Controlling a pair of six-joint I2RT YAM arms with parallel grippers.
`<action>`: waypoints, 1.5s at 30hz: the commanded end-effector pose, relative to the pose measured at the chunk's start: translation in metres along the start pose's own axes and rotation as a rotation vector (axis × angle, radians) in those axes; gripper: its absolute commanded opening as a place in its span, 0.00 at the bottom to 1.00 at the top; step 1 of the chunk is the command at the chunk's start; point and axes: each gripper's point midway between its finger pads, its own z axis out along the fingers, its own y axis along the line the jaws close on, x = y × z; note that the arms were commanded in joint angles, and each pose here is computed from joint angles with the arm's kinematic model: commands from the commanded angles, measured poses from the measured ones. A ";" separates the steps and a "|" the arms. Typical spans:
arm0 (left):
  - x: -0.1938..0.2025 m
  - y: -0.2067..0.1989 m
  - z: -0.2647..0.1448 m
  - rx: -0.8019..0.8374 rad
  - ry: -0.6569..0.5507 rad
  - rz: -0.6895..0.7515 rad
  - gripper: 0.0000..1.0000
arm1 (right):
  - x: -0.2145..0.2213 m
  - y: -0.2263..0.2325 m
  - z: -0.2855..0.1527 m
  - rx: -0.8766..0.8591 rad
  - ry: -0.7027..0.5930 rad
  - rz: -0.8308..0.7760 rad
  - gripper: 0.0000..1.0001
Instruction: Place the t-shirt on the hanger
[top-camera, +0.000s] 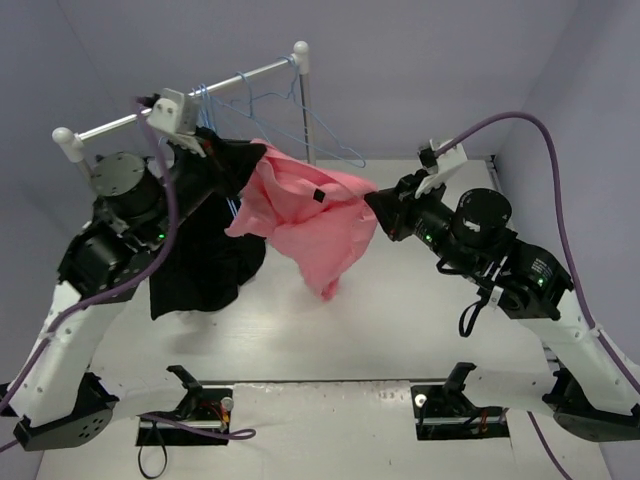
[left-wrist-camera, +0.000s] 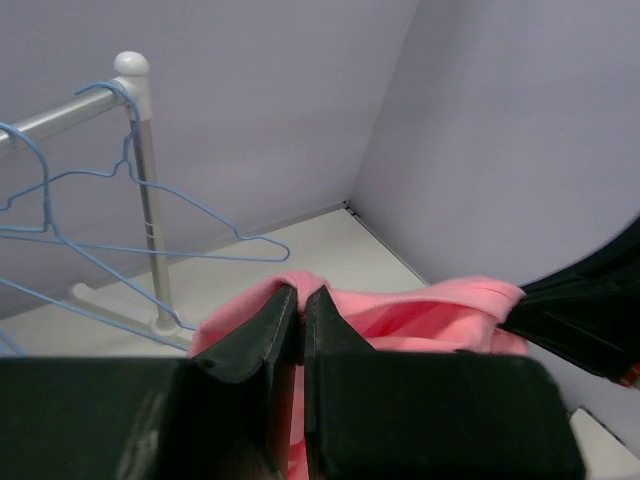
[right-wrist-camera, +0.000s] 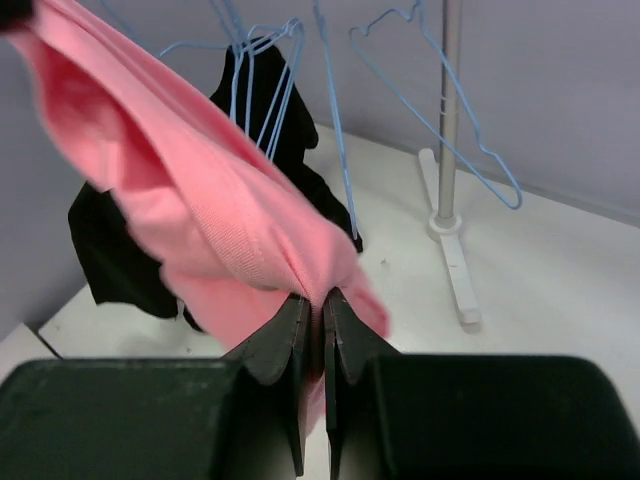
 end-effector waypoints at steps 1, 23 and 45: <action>0.014 -0.002 -0.025 0.008 0.102 -0.002 0.00 | 0.031 0.011 0.013 -0.086 0.111 -0.134 0.00; 0.244 0.055 -0.070 -0.214 0.538 -0.169 0.00 | 0.227 -0.022 0.025 0.013 0.554 -0.125 0.00; 0.362 0.090 -0.043 -0.329 0.609 -0.189 0.06 | 0.346 -0.074 0.023 0.273 0.671 -0.059 0.00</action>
